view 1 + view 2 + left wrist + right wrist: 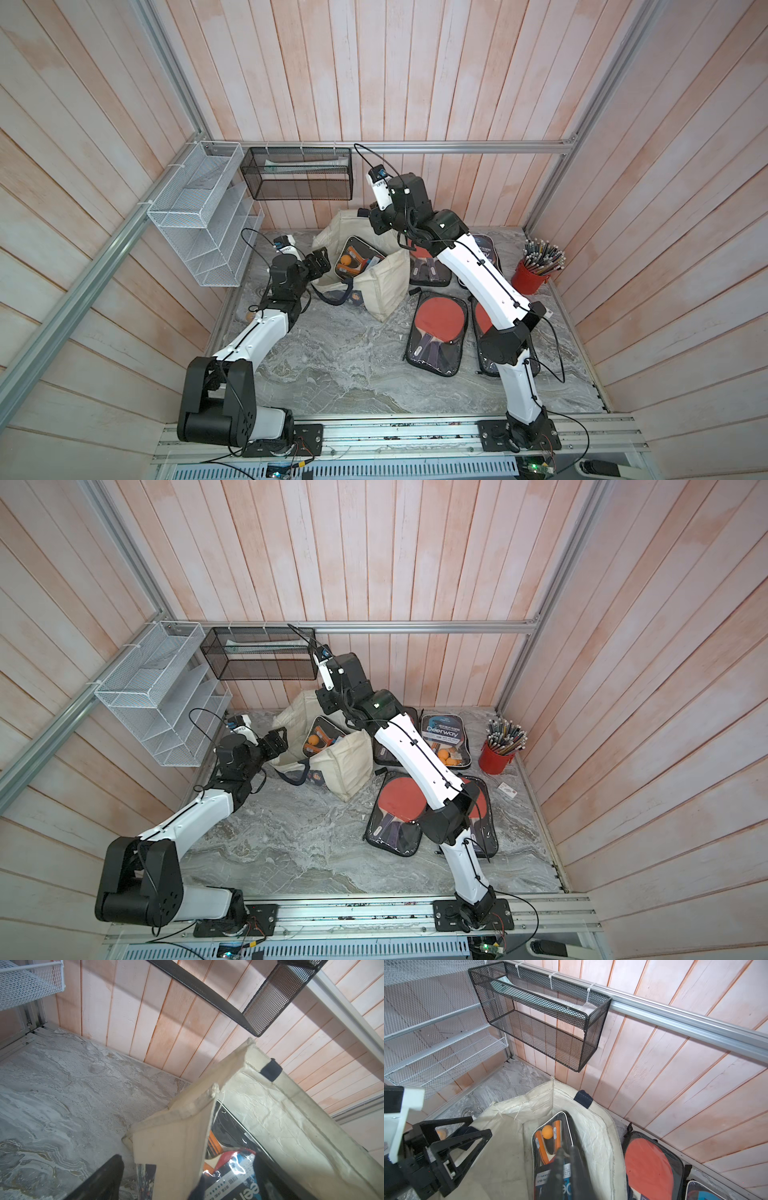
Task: Remove the ping pong set from the canvas bag
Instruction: Pick up the ping pong set from the canvas bag.
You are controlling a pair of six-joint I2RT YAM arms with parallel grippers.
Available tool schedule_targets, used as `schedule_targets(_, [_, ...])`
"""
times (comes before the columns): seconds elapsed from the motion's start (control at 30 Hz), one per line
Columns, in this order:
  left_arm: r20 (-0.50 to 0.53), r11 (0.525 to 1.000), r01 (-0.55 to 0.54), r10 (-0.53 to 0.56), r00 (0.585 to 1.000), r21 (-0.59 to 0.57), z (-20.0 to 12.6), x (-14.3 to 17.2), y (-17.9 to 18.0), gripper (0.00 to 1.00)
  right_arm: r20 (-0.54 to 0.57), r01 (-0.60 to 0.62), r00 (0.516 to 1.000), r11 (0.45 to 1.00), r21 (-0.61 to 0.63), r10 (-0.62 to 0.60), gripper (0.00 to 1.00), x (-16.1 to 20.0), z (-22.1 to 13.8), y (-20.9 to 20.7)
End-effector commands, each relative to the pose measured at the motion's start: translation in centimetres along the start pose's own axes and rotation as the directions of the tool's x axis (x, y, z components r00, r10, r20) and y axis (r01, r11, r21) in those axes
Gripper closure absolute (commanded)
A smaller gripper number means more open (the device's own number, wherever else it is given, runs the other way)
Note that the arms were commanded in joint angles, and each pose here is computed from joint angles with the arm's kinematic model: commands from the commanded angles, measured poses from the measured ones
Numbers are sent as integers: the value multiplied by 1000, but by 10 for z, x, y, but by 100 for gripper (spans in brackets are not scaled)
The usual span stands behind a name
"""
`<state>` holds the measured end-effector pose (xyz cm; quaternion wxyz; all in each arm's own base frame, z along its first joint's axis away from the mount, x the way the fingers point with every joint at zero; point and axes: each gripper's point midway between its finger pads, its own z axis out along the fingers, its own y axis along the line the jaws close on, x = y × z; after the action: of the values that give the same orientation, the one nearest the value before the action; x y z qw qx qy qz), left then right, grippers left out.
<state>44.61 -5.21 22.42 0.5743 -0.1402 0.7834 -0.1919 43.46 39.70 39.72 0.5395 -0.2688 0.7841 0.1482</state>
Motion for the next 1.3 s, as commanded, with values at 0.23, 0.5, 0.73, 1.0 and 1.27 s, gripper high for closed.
schedule_targets(0.23, [19, 1000, -9, 9, 1000, -2, -5, -3, -1, 0, -121, 13, 992, 998, -55, -20, 20, 49, 39, 19])
schedule_targets(0.5, [7, 1000, -13, 13, 1000, 1, -4, 2, 2, 63, -219, 1, 975, 996, -84, -19, 23, 93, 74, 22])
schedule_targets(0.73, [-5, 1000, -6, 6, 1000, 2, -7, 11, 5, 100, -305, -18, 952, 997, -72, -5, 22, 132, 100, 10])
schedule_targets(1.0, [-9, 1000, -2, 2, 1000, 10, -8, 16, 6, 100, -379, -4, 925, 1000, -29, -7, 12, 169, 119, 2])
schedule_targets(1.27, [-8, 1000, -3, 3, 1000, 7, -10, 18, 7, 100, -453, 8, 891, 1000, -19, -16, 2, 205, 131, 0])
